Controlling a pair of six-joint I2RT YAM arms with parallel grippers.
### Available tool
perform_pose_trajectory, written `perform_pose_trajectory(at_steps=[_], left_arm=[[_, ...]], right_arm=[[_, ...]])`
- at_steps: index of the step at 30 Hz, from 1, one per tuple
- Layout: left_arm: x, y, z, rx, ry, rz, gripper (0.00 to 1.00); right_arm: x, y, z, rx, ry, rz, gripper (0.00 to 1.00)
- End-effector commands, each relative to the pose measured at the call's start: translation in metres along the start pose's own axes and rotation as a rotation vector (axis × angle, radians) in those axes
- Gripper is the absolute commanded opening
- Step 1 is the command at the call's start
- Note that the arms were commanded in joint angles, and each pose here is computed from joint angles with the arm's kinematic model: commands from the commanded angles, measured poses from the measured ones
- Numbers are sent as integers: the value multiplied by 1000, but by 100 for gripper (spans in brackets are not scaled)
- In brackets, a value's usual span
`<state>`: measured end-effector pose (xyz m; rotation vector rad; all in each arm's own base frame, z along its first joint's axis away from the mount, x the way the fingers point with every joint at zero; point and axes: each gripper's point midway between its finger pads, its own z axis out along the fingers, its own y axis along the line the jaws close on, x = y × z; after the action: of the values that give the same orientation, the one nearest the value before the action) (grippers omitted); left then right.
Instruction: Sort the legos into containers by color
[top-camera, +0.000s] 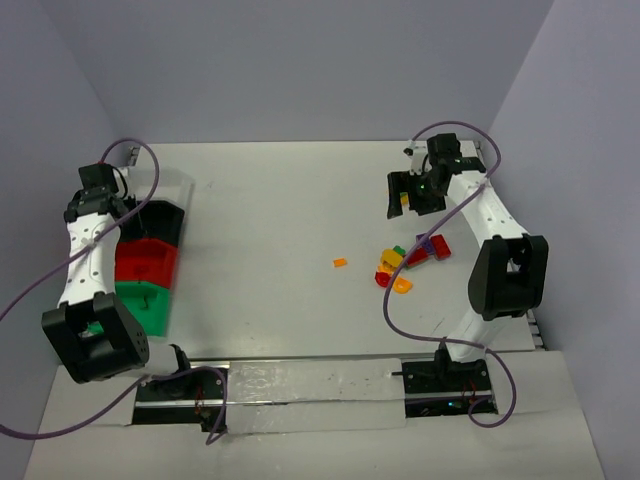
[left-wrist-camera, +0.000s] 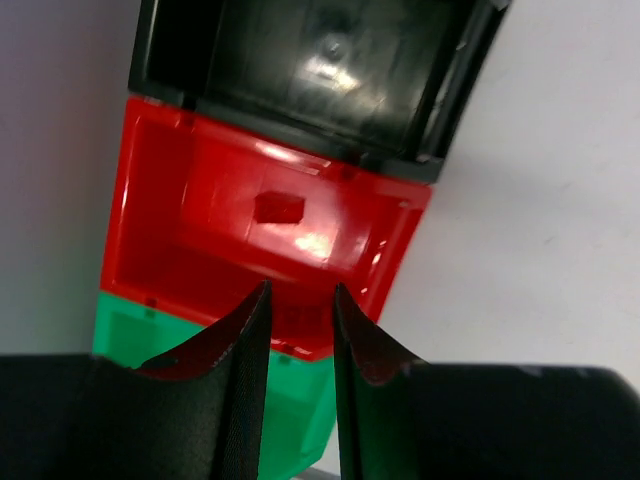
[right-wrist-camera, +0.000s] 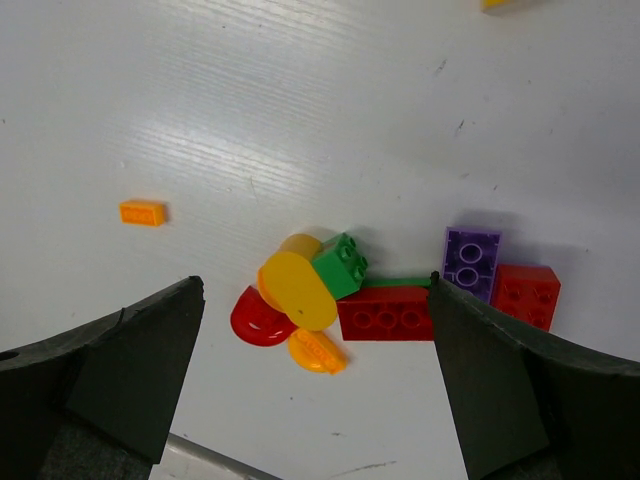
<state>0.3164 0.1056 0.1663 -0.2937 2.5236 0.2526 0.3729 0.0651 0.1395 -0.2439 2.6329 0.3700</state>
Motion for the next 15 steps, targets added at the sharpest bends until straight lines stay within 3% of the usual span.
perform_pose_trajectory(at_steps=[1,10,15], left_arm=[[3,29,12,-66,-6,35,3],[16,49,50,-110,46,20,4],[21,49,57,-102,68,13,11]], right_arm=[[-19,4,-3,6,-40,-30,100],[-17,5,-1,9,-29,-38,100],[-15,4,-1,12,-28,-40,100]])
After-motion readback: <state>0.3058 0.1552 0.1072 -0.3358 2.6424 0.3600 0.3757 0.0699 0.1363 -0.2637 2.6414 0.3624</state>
